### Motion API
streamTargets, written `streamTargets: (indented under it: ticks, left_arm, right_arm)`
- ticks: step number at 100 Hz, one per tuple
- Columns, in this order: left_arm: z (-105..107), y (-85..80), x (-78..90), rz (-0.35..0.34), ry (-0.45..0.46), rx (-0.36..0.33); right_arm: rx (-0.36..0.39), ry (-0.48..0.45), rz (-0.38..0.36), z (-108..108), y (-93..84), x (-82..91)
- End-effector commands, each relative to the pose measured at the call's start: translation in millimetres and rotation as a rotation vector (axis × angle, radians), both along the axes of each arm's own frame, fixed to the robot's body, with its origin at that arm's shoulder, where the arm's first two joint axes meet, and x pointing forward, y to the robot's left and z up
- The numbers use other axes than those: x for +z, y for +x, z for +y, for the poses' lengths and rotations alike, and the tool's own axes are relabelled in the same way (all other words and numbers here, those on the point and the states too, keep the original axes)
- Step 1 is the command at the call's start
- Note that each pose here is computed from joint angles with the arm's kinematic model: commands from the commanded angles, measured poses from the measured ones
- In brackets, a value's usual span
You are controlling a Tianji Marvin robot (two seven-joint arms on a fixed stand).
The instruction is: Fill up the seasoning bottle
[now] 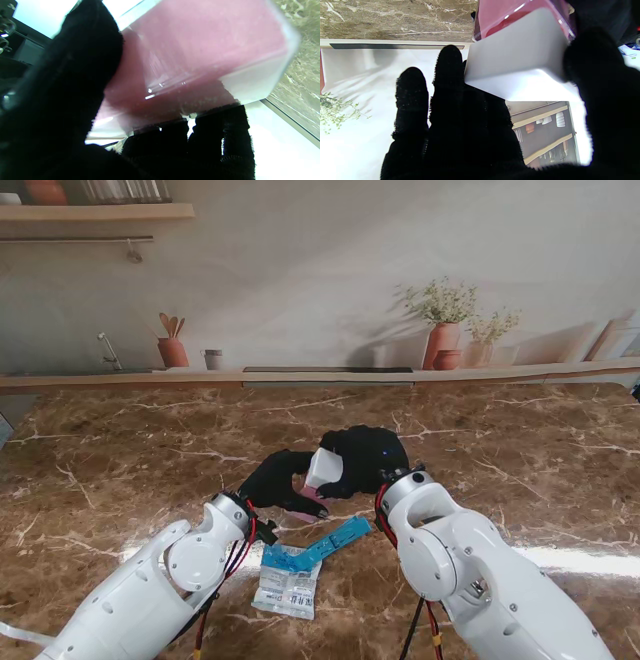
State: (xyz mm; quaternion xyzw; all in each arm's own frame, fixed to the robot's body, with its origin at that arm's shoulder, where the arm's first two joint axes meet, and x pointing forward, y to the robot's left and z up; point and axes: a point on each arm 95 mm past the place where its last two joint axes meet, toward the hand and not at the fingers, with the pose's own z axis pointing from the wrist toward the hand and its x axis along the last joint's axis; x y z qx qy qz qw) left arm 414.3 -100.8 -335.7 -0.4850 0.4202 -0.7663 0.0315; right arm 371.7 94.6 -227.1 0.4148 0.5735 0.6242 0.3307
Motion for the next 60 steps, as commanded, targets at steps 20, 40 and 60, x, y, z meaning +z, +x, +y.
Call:
streamTargets:
  ticks: [20,40,60]
  left_arm:
    - [-5.2,0.8,8.3,-0.023,-0.019,0.001]
    - [-6.0,0.5,8.3,-0.028,-0.027,0.008]
    - [-6.9,0.0,8.4,-0.034,-0.038,0.016]
  right_arm:
    - [-0.017,-0.074,-0.009,5.6,-2.9,-8.2]
    - [-0.036,-0.118,-0.035,6.8,-1.9,-8.1]
    - [-0.052,-0.17,-0.03,6.4,-3.5,-6.4]
